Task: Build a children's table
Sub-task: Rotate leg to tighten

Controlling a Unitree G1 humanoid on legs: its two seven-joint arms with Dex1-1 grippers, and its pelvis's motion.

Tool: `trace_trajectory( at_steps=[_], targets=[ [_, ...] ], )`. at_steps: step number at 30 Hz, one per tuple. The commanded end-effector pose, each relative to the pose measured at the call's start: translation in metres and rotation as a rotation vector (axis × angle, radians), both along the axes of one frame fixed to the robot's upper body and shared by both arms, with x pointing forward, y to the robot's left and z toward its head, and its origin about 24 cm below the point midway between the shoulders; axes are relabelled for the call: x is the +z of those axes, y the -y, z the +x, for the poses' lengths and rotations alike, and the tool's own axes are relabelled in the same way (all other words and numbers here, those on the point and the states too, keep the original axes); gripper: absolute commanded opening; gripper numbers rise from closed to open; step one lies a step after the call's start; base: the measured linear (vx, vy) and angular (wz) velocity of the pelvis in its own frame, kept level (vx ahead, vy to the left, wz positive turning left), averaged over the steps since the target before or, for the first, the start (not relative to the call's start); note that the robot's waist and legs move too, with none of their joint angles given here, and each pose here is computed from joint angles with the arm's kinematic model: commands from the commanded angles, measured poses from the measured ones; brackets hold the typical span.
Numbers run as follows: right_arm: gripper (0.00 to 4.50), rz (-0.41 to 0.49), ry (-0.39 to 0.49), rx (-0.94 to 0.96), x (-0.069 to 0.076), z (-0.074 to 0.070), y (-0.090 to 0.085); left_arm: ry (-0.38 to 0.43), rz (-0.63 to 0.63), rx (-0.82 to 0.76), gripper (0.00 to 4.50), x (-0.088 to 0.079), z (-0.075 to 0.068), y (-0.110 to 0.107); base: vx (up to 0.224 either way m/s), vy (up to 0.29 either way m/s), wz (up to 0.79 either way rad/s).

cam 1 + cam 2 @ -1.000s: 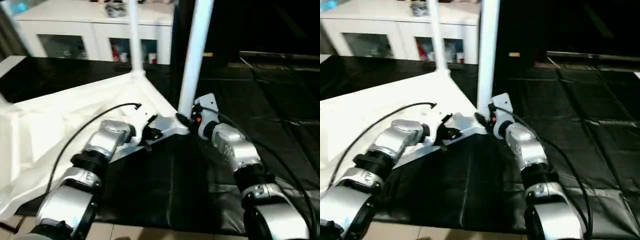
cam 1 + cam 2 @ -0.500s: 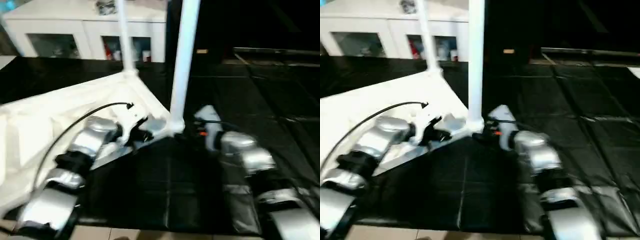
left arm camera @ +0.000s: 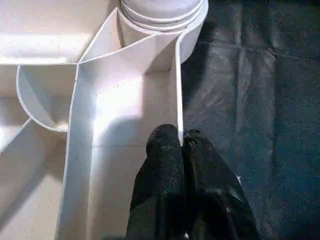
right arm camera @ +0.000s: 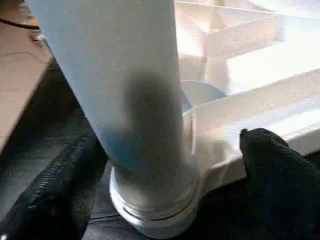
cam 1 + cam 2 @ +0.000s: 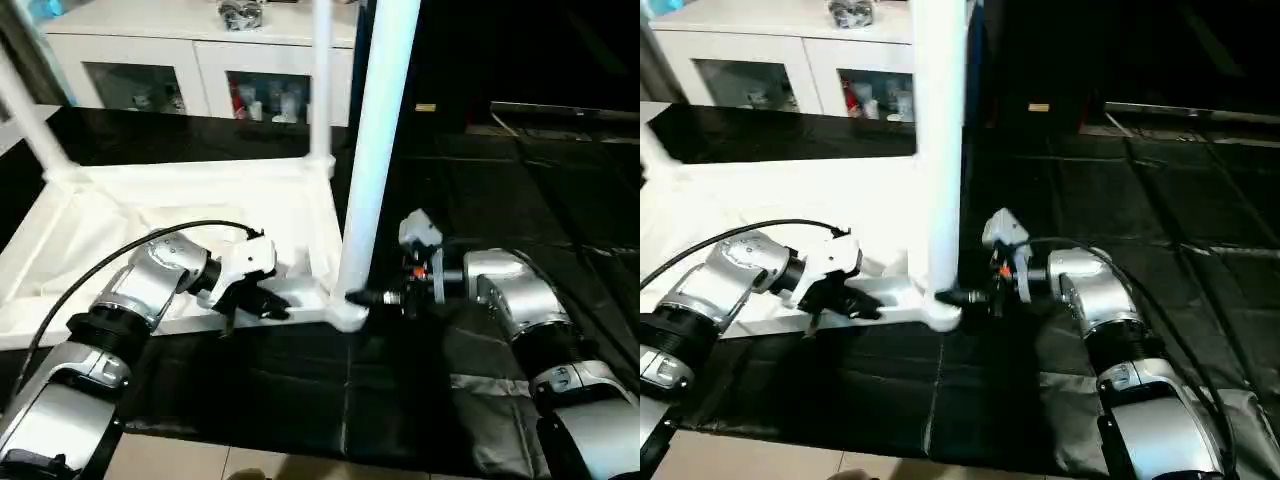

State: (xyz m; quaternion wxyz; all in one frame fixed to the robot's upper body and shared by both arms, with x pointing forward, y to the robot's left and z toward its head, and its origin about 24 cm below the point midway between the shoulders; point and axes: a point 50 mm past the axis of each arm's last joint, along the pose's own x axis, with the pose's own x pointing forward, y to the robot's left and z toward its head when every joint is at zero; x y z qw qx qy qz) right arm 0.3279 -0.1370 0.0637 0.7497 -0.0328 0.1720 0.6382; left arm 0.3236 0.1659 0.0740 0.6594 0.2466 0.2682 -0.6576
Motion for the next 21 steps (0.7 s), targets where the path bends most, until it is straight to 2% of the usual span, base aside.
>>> trace_trajectory(
  at_steps=[1,15,17,21],
  targets=[
    [3.97,0.018,-0.013,0.077,0.0069,0.0002,-0.0051,-0.024,0.035,-0.086,0.0,-0.0034,-0.0063,0.0045,0.0,0.0,0.0],
    [2.88,0.037,-0.038,0.119,0.003,-0.0006,-0.009,-0.031,0.032,-0.089,0.0,-0.0058,-0.0065,0.0053,0.0,0.0,0.0],
    [2.61,0.04,-0.042,0.124,0.0032,-0.0008,-0.0092,-0.032,0.033,-0.082,0.0,-0.006,-0.0062,0.0052,0.0,0.0,0.0],
    [2.38,0.075,-0.049,0.109,0.0037,-0.0011,-0.012,-0.021,0.024,-0.005,0.0,-0.0068,-0.0009,0.0053,0.0,0.0,0.0]
  ],
)
